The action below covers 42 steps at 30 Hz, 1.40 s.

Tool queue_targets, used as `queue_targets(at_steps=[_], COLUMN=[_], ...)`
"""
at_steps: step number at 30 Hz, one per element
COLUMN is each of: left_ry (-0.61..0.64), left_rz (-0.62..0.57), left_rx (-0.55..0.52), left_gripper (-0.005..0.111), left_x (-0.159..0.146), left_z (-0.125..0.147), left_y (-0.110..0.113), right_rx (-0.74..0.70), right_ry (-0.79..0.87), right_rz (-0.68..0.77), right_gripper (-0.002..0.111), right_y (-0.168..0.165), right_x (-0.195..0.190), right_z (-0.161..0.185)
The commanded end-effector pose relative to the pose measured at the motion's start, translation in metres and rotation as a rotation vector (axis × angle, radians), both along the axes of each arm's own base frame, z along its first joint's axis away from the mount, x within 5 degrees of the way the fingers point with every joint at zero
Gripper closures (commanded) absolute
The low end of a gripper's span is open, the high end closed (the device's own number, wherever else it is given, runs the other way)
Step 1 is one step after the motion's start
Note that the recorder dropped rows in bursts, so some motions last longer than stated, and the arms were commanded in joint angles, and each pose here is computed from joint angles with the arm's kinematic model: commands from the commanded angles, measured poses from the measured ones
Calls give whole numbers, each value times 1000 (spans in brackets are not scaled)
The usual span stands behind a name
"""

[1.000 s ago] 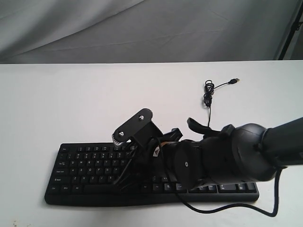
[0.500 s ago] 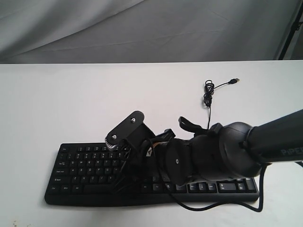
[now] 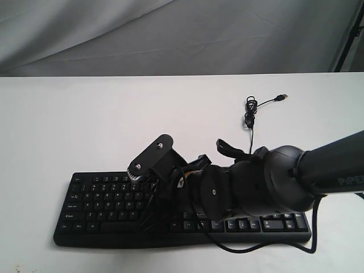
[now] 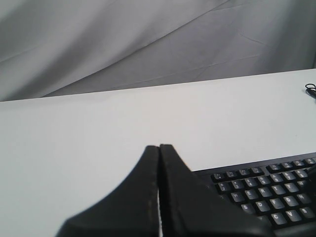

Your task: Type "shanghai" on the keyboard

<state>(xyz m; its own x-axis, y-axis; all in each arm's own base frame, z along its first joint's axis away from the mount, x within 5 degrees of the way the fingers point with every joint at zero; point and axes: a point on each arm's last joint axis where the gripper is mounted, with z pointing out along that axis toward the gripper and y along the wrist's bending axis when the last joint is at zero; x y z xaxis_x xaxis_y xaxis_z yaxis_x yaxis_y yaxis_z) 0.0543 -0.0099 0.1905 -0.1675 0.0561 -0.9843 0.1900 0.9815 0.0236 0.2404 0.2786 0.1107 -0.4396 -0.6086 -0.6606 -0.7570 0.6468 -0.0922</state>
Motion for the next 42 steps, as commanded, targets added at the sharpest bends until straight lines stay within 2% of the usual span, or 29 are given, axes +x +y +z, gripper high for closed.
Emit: queue_targets(at_steps=[1, 23, 33, 38, 42], left_ry=[-4, -4, -4, -4, -4], left_rz=[-4, -4, -4, -4, -4], left_rx=[-3, -3, -3, -3, -3], left_gripper=[107, 107, 107, 107, 107], left_x=[0, 0, 0, 0, 0], left_z=[-1, -1, -1, -1, -1], left_y=[0, 0, 0, 0, 0], right_rx=[0, -37, 59, 105, 193], right_ry=[4, 35, -64, -140, -121], right_rz=[0, 2, 47, 143, 160], right_gripper=[108, 108, 108, 108, 108], right_y=[0, -4, -13, -29, -53], right_x=[2, 4, -12, -53, -98], right_z=[1, -12, 49, 85, 103])
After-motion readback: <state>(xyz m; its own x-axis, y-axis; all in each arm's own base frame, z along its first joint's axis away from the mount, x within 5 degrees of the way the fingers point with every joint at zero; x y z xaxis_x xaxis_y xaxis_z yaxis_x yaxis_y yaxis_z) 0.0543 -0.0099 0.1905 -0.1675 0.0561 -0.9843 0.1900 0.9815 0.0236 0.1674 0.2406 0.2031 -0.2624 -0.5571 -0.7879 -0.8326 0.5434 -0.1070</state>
